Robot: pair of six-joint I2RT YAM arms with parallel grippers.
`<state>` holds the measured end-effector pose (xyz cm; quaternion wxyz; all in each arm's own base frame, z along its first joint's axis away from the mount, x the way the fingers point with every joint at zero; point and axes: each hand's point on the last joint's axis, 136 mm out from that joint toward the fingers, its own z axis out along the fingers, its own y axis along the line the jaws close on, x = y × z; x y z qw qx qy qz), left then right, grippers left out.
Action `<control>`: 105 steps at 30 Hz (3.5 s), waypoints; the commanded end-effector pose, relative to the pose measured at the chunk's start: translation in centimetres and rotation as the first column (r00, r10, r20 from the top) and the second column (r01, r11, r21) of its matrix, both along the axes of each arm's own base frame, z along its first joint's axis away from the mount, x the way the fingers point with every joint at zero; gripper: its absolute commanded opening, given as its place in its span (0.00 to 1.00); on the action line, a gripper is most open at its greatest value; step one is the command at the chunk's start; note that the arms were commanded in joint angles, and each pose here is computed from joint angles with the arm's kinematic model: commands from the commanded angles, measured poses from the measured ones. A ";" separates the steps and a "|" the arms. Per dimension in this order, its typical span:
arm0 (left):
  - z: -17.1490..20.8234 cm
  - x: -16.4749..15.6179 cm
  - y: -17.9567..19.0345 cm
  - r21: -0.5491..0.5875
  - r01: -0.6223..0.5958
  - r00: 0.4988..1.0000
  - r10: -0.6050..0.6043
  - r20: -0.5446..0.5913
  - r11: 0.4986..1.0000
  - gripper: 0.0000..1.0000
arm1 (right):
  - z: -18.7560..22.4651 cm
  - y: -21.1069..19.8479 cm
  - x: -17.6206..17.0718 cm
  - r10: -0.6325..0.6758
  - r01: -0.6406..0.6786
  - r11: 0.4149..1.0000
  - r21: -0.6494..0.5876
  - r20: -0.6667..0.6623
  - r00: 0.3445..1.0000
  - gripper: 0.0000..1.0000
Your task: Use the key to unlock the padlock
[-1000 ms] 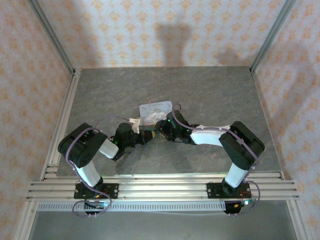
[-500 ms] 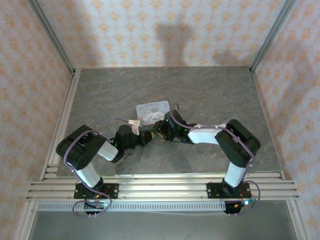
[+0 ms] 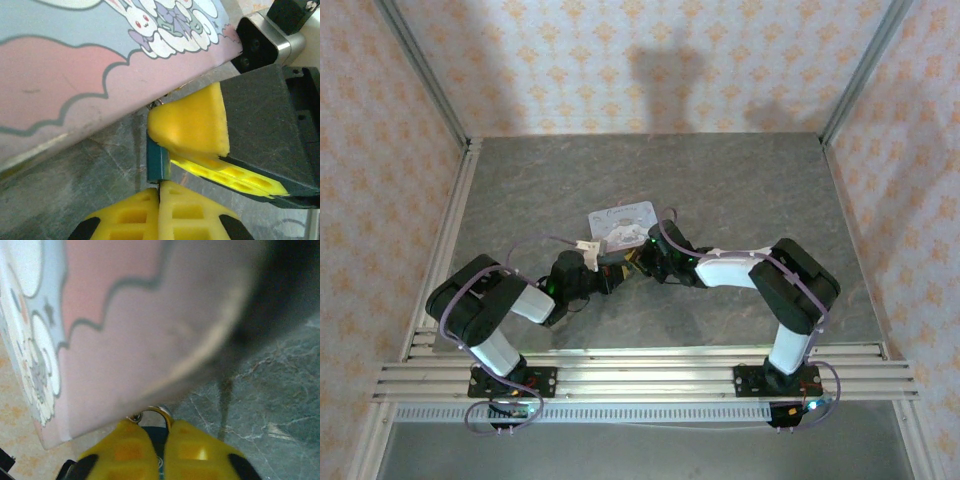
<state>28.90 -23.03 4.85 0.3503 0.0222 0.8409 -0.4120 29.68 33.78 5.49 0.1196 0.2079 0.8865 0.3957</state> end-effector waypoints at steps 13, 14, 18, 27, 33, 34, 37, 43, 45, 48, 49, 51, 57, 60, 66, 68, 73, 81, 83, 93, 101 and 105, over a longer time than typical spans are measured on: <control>0.3 -0.9 -0.5 0.244 0.108 0.985 -0.138 0.106 0.964 0.00 | 0.8 0.5 -0.8 0.036 -0.036 0.999 -0.021 -0.019 0.999 0.00; 0.3 -0.9 -0.3 0.267 0.105 0.983 -0.140 0.117 0.958 0.00 | 0.9 0.4 -0.8 0.032 -0.032 0.999 -0.027 -0.022 0.999 0.00; 0.8 -1.1 -0.1 0.354 0.095 0.969 -0.168 0.181 0.930 0.00 | 1.7 0.5 -0.7 0.026 -0.027 0.999 -0.020 -0.031 0.999 0.00; 1.8 -1.2 0.1 0.471 0.074 0.947 -0.210 0.242 0.879 0.00 | 2.2 0.7 -0.8 0.028 -0.029 1.000 -0.009 -0.038 0.999 0.00; 1.2 -1.3 0.1 0.431 0.071 0.960 -0.179 0.216 0.900 0.00 | 2.8 -0.2 -0.8 -0.016 0.016 1.000 -0.016 -0.027 1.000 0.47; 1.1 -1.2 0.1 0.422 0.067 0.962 -0.171 0.211 0.904 0.00 | 2.9 -0.5 -0.7 -0.024 0.024 1.000 -0.020 -0.023 0.999 0.49; 0.7 -0.9 0.2 0.397 0.053 0.970 -0.143 0.199 0.916 0.00 | 3.3 -1.2 -0.8 -0.044 0.044 0.998 -0.034 -0.009 0.999 0.51; 0.6 -0.5 0.0 0.386 0.047 0.973 -0.130 0.190 0.921 0.00 | 3.3 -2.0 -1.1 -0.042 0.043 0.997 -0.071 0.004 0.999 0.52; 0.7 -0.4 -0.1 0.371 0.048 0.975 -0.124 0.183 0.927 0.00 | 3.1 -1.7 -1.2 -0.027 0.027 0.997 -0.067 0.002 1.000 0.52; 0.6 -0.5 0.3 0.377 0.032 0.977 -0.109 0.185 0.926 0.00 | 2.7 -1.2 -1.2 -0.019 0.019 0.998 -0.058 -0.001 1.000 0.51; 0.5 -0.6 0.5 0.384 0.029 0.976 -0.109 0.190 0.923 0.00 | 2.5 -1.1 -1.3 -0.017 0.017 0.998 -0.055 -0.005 1.000 0.51; 0.7 -0.8 0.9 0.399 0.026 0.970 -0.120 0.214 0.917 0.00 | 2.1 -0.8 -1.3 -0.017 0.016 0.999 -0.052 -0.013 1.000 0.51; 2.8 -1.0 1.5 0.446 0.015 0.947 -0.156 0.282 0.895 0.00 | 1.7 -0.7 -1.3 -0.021 0.020 0.998 -0.051 -0.018 1.000 0.51; 3.6 -1.0 1.8 0.455 0.003 0.943 -0.154 0.296 0.891 0.00 | 2.0 -0.6 -1.2 -0.021 0.020 0.999 -0.046 -0.012 1.000 0.51; 2.4 -1.0 2.0 0.472 0.012 0.956 -0.148 0.253 0.881 0.00 | 2.1 -0.5 -1.2 -0.019 0.018 0.999 -0.042 -0.013 1.000 0.51; 2.0 -1.1 1.9 0.466 0.014 0.958 -0.145 0.247 0.885 0.00 | 2.1 -0.4 -1.2 -0.015 0.014 0.999 -0.041 -0.016 1.000 0.52; 2.1 -1.0 1.7 0.460 0.015 0.958 -0.144 0.248 0.888 0.00 | 2.1 0.1 -1.4 0.005 -0.006 1.000 -0.029 -0.029 1.000 0.51; 2.3 -0.9 1.2 0.456 0.033 0.951 -0.168 0.259 0.890 0.00 | 2.1 1.5 -1.4 0.034 -0.034 0.999 0.005 -0.049 0.998 0.47; 2.3 -1.0 1.1 0.450 0.037 0.949 -0.172 0.263 0.892 0.00 | 2.1 1.9 -1.4 0.038 -0.037 0.999 0.014 -0.053 0.998 0.46; 2.7 -0.9 0.8 0.432 0.038 0.945 -0.173 0.279 0.901 0.00 | 1.7 2.9 -1.4 0.043 -0.042 0.999 0.021 -0.072 0.997 0.33; 2.7 -1.0 0.8 0.437 0.044 0.941 -0.184 0.283 0.898 0.00 | 1.6 2.6 -1.5 0.038 -0.038 0.999 0.003 -0.079 0.996 0.10; 2.9 -1.1 0.7 0.434 0.049 0.939 -0.189 0.286 0.900 0.00 | 1.7 2.7 -1.5 0.039 -0.039 0.999 0.004 -0.077 0.996 0.00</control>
